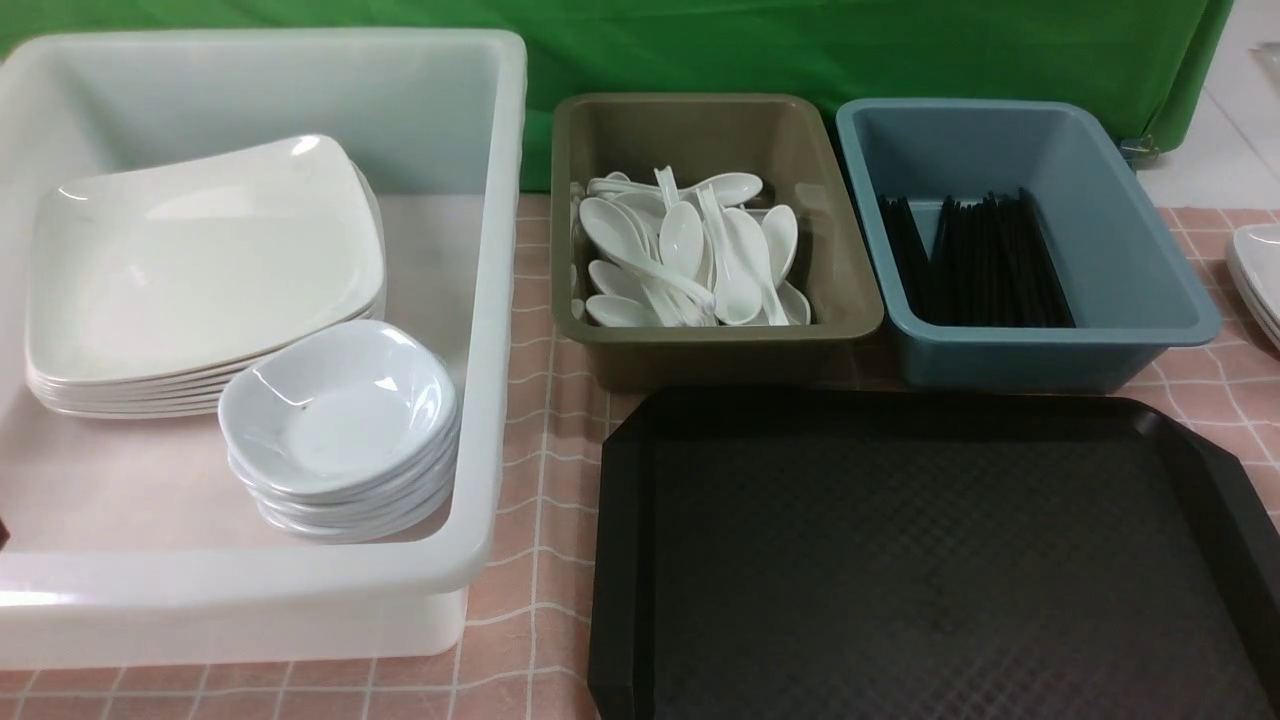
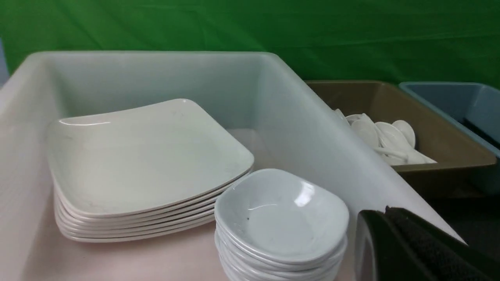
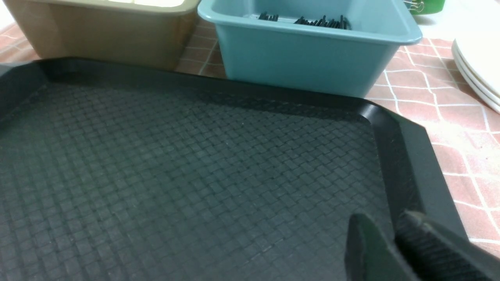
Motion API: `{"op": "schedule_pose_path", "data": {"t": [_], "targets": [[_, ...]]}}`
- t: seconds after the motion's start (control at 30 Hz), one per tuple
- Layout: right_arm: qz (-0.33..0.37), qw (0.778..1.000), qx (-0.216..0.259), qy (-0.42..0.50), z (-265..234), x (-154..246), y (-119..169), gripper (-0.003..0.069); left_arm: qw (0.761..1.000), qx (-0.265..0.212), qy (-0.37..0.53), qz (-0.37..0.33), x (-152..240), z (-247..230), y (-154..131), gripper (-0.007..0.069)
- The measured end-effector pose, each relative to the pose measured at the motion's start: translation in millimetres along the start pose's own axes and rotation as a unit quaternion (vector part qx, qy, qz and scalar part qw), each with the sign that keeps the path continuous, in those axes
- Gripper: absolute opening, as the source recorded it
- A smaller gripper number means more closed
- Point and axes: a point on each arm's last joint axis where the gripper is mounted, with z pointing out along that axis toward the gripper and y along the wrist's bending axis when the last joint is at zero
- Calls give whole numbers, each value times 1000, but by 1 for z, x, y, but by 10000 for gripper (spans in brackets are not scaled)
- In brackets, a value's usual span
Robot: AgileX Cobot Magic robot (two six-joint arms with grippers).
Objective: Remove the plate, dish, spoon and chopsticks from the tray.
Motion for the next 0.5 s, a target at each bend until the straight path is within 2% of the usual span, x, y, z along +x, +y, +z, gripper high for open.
{"op": "schedule_pose_path", "data": {"t": [0.2,0.43,0.5], "targets": [[0,1000,0,0,0,0,0,194,999,-34,-2,21,28,12,10,0],[0,1000,0,0,0,0,0,201,997,-66,-27,20,77,13,21,0],[0,1000,0,0,0,0,0,206,997,-79,-23,15,80,12,23,0]]}}
